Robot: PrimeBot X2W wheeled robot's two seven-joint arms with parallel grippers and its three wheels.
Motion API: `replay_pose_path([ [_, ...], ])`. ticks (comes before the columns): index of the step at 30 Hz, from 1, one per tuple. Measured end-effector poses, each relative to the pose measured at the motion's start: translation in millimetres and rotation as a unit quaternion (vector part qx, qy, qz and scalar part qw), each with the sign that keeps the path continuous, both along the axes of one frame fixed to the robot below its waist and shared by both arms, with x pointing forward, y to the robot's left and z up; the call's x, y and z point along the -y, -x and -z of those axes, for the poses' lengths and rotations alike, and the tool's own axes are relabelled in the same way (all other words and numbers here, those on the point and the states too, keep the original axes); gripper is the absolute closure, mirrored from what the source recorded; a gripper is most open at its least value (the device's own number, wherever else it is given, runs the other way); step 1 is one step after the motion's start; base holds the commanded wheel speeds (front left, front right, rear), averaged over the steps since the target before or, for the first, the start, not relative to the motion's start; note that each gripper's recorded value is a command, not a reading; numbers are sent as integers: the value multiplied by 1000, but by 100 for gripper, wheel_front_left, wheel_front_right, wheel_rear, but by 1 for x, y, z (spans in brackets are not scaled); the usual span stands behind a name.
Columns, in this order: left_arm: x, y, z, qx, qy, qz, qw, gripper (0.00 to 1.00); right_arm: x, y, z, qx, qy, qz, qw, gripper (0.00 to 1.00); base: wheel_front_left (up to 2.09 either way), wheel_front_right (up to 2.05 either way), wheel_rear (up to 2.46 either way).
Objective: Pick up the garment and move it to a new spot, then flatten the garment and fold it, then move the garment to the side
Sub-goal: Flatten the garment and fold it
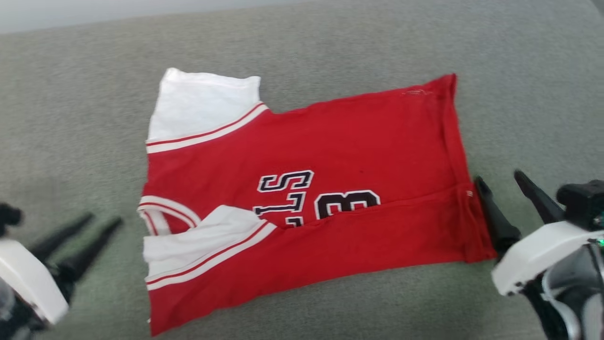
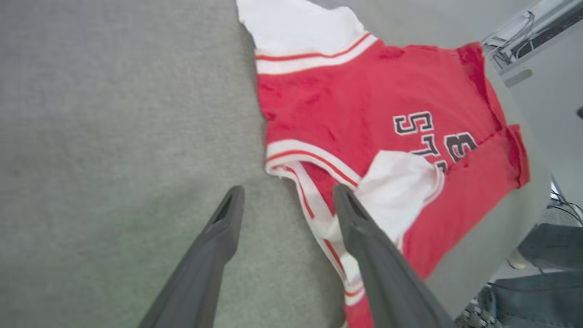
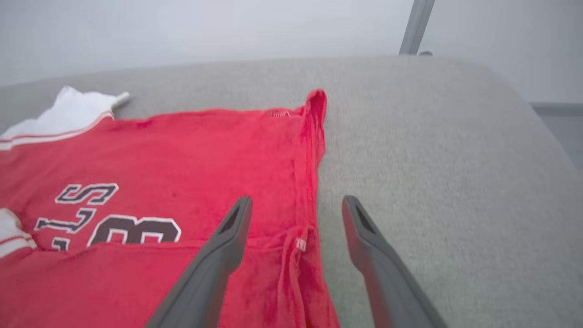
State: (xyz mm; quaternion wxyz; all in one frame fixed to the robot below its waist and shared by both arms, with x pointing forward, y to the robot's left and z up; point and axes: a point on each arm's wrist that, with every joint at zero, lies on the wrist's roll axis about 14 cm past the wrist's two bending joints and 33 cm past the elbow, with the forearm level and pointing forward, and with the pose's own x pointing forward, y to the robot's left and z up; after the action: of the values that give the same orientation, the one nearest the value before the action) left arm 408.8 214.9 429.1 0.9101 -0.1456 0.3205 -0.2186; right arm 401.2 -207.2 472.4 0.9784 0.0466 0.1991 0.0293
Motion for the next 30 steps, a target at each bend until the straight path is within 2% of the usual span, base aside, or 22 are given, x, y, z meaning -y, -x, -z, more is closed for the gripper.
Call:
replay_pose_path([
  [5,-19,-69,-19,84,-31,-34,995,0,-10,-8,-23,97,2,1,995,0,0,0,0],
  [9,0,-122,-33,138,-35,-23,990,0,-8,-7,-28,134,4,15,991,0,0,0,0],
  [12,14,-157,-35,145,-43,-14,988,0,-4,-5,-26,142,3,28,989,0,0,0,0],
  [18,51,-192,0,77,-87,46,992,0,10,4,-11,132,10,56,990,0,0,0,0],
  [22,48,-200,30,-2,-134,67,989,0,18,9,0,121,11,70,990,0,0,0,0],
  [27,48,-198,56,-92,-163,92,978,0,19,12,16,102,5,78,992,0,0,0,0],
  [28,50,-196,59,-107,-162,99,976,11,19,13,18,101,3,79,992,0,0,0,0],
  [29,55,-194,60,-122,-156,107,974,55,19,13,20,99,2,81,992,0,0,0,0],
  [30,58,-192,59,-130,-150,112,974,67,19,13,23,94,2,81,992,0,0,0,0],
])
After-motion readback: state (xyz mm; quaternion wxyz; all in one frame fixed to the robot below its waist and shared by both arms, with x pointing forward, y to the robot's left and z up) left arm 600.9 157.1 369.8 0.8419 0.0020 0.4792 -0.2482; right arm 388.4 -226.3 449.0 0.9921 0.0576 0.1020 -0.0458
